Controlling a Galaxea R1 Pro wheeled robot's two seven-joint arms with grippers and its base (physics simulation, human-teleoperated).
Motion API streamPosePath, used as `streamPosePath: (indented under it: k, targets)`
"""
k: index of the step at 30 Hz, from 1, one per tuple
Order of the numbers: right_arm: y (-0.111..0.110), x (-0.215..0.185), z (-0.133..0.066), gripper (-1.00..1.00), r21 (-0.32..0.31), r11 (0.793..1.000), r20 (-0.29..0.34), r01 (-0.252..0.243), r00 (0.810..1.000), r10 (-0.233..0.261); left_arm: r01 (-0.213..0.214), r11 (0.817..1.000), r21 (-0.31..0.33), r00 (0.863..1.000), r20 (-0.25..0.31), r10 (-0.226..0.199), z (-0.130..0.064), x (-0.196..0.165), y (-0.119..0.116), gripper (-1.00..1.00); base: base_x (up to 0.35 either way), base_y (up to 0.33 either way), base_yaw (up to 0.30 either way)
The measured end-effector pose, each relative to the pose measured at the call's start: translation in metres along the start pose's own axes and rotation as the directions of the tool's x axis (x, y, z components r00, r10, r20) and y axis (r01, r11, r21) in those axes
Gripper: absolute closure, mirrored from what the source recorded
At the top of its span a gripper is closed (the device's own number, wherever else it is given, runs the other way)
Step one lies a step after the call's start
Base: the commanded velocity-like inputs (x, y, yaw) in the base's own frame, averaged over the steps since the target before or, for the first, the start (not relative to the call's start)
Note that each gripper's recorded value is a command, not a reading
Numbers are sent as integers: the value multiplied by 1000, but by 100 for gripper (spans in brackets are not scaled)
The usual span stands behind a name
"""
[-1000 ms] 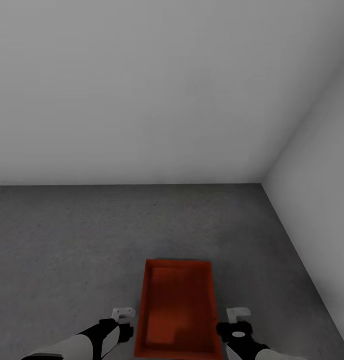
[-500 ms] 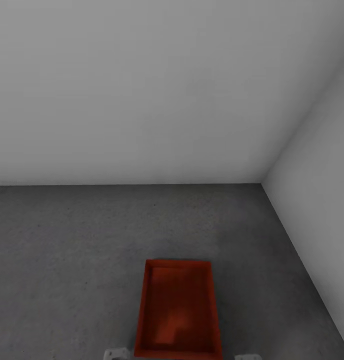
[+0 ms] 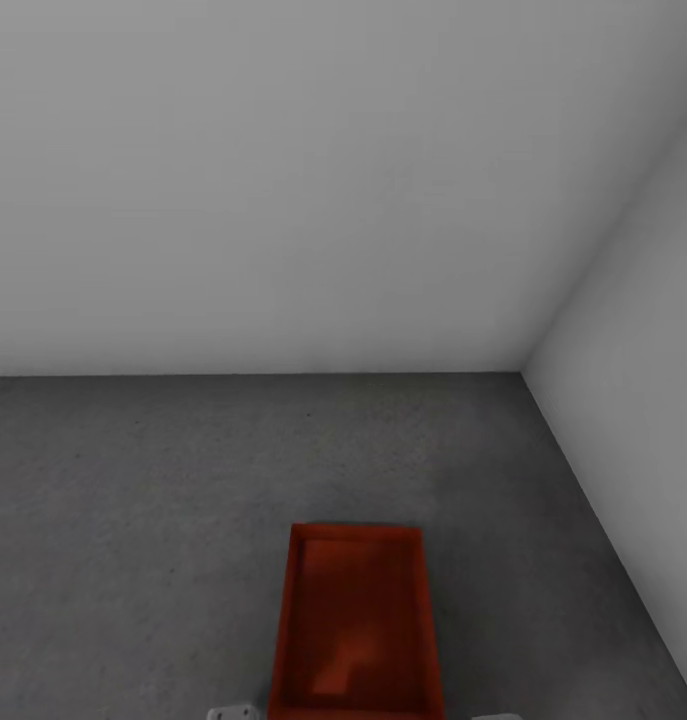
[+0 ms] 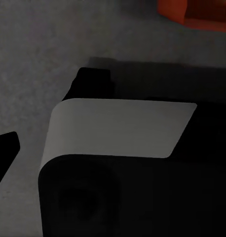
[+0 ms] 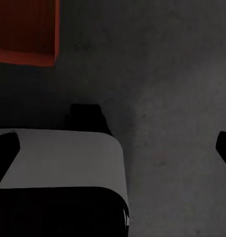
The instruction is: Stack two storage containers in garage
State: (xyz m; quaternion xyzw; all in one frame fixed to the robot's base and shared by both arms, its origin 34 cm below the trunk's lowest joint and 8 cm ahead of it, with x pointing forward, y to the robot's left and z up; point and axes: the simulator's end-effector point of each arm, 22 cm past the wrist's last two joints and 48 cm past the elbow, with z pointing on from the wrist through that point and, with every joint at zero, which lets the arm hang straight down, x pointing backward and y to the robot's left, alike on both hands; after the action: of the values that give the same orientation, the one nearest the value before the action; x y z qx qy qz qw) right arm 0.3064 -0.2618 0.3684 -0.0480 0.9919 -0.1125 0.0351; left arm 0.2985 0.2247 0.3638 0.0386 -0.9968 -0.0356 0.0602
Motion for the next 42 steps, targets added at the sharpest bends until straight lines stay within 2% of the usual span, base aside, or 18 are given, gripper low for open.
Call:
streamPosePath:
  k: [42]
  targets:
    - [-5, -28, -10, -100, 6, 1000, 64, -15, 998, 15, 6, 1000, 3, 997, 75, -6, -15, -30, 0, -100, 0, 0, 0]
